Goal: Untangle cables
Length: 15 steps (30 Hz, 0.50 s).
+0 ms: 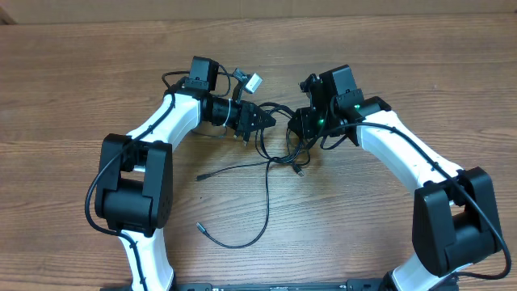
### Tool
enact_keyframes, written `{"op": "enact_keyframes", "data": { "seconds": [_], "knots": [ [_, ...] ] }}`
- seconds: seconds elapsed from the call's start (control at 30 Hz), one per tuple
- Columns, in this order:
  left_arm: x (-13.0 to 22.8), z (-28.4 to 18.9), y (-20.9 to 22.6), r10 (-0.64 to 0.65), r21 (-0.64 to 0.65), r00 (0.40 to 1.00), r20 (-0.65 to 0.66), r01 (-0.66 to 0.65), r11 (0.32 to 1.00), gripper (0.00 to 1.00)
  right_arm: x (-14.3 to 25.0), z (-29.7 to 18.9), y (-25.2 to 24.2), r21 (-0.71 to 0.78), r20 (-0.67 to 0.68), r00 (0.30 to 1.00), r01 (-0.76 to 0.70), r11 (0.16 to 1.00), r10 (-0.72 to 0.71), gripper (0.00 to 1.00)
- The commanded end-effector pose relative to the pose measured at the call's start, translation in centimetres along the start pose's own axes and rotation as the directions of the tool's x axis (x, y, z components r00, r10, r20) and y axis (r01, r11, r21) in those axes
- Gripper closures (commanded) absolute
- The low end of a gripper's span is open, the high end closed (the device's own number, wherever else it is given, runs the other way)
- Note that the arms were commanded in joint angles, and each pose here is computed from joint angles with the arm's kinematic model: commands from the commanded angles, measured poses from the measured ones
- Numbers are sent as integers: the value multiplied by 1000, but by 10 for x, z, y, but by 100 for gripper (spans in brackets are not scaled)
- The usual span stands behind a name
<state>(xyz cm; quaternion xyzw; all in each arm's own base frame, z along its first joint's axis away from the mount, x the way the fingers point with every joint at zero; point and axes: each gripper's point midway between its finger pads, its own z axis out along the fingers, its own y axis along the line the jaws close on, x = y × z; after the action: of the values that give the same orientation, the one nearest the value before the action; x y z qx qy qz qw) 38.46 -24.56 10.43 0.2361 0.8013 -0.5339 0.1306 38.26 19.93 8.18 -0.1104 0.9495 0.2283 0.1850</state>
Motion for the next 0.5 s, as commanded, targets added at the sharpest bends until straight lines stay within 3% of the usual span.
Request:
{"op": "enact_keyframes", "data": {
  "seconds": [0.0,0.27,0.47],
  "knots": [
    [-8,-2,-6,32,39,999,16,-33,999,96,6,6,-1,-2,-10,1000,6,1000,-6,72],
    [-7,-2,0,32,6,999,12,-32,999,96,10,5,15,-92,-29,1000,3,996,-6,87],
    [-9,-4,2,20,-3,1000,20,-20,1000,96,16,4,22,-137,-56,998,-7,991,-1,92]
  ]
}}
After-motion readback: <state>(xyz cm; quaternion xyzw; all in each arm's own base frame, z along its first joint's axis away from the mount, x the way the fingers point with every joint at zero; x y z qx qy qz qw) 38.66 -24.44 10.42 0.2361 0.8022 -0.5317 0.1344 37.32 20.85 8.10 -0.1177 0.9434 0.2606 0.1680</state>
